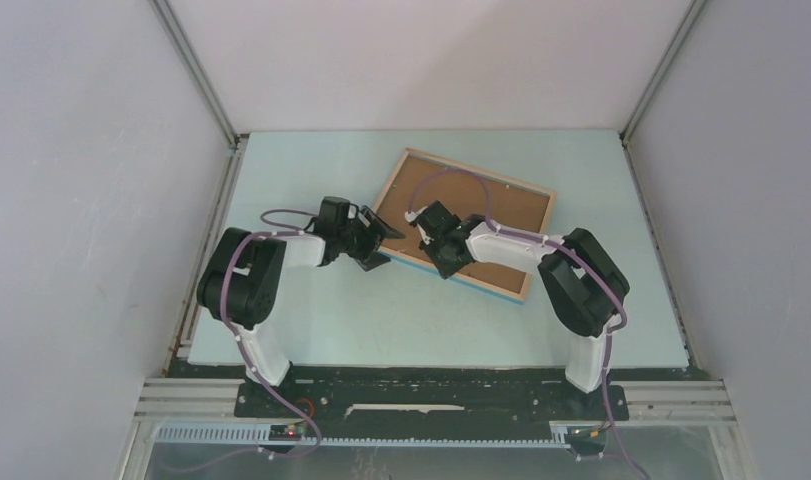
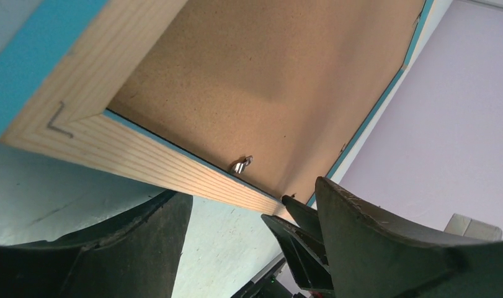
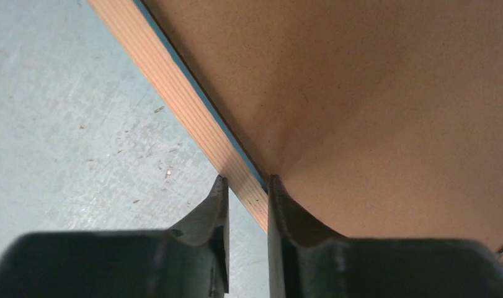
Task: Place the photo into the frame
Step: Adjust the photo frame at the center of the board, then install the photo frame at the center of the board.
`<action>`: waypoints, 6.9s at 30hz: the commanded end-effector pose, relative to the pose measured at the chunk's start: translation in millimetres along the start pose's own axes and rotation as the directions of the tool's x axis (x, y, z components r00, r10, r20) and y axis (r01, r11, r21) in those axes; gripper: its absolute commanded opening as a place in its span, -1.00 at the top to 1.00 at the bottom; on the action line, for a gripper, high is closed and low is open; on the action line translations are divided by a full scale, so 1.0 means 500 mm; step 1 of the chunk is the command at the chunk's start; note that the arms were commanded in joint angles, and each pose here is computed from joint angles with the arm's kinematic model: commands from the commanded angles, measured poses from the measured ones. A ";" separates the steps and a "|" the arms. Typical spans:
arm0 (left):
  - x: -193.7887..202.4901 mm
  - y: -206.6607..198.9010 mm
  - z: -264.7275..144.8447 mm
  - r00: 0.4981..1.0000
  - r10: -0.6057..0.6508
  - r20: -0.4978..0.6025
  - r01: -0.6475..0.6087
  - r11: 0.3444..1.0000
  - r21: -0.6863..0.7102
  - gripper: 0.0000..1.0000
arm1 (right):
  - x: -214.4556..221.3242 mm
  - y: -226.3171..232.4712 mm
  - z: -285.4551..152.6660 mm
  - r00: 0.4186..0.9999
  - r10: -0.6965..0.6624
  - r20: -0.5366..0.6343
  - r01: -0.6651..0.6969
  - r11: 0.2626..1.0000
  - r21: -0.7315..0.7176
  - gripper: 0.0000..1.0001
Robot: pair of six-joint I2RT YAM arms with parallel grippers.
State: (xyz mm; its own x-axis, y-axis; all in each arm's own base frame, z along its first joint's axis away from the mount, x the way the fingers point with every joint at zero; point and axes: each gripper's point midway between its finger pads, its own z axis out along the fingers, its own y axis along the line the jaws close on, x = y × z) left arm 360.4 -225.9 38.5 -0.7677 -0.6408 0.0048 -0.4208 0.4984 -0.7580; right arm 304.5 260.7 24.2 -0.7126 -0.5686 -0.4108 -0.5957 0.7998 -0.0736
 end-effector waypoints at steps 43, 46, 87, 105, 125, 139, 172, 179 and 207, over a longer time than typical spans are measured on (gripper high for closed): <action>-0.096 0.119 0.011 0.961 0.272 -0.037 -0.269 0.904 -0.331 0.76 | -0.264 0.101 0.083 0.908 0.419 -0.034 -0.371 0.762 -0.530 0.68; -0.098 0.120 0.012 0.963 0.267 -0.032 -0.262 0.907 -0.329 0.84 | -0.239 0.119 0.082 0.897 0.436 -0.071 -0.395 0.722 -0.568 0.74; -0.101 0.115 0.020 0.967 0.252 -0.033 -0.251 0.924 -0.290 1.00 | -0.191 0.069 0.018 0.857 0.496 -0.142 -0.461 0.614 -0.640 0.23; -0.100 0.113 0.013 0.966 0.259 -0.013 -0.252 0.927 -0.280 1.00 | -0.167 0.123 0.108 0.805 0.524 -0.279 -0.562 0.523 -0.640 0.63; -0.115 0.029 -0.049 0.920 0.388 0.054 -0.368 0.904 -0.216 0.16 | -0.214 0.084 -0.111 0.880 0.475 0.004 -0.364 0.680 -0.637 0.18; 0.106 0.031 -0.092 0.967 0.254 -0.004 -0.251 0.956 -0.153 -0.53 | -0.037 0.096 -0.159 0.922 0.385 -0.037 -0.342 0.768 -0.541 0.11; 0.091 0.121 -0.019 0.890 0.451 -0.069 -0.446 0.828 -0.340 1.00 | -0.009 0.143 -0.045 0.867 0.482 -0.128 -0.442 0.626 -0.642 0.37; 0.089 0.125 -0.012 0.889 0.451 -0.077 -0.448 0.826 -0.342 1.00 | -0.005 0.156 -0.014 0.864 0.463 -0.196 -0.473 0.614 -0.631 0.36; -0.084 0.083 -0.094 0.820 0.522 -0.234 -0.550 0.603 -0.578 0.87 | -0.098 0.003 -0.194 0.867 0.497 0.025 -0.404 0.731 -0.550 0.00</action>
State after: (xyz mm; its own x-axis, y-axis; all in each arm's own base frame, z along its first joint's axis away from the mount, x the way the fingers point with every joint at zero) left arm 345.1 -201.1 28.2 -0.9357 -0.2415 -0.2571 -0.1597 0.9400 -0.3016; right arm 296.7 310.4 110.6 -0.9287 -0.1179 -0.3517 -0.3428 0.6349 0.6924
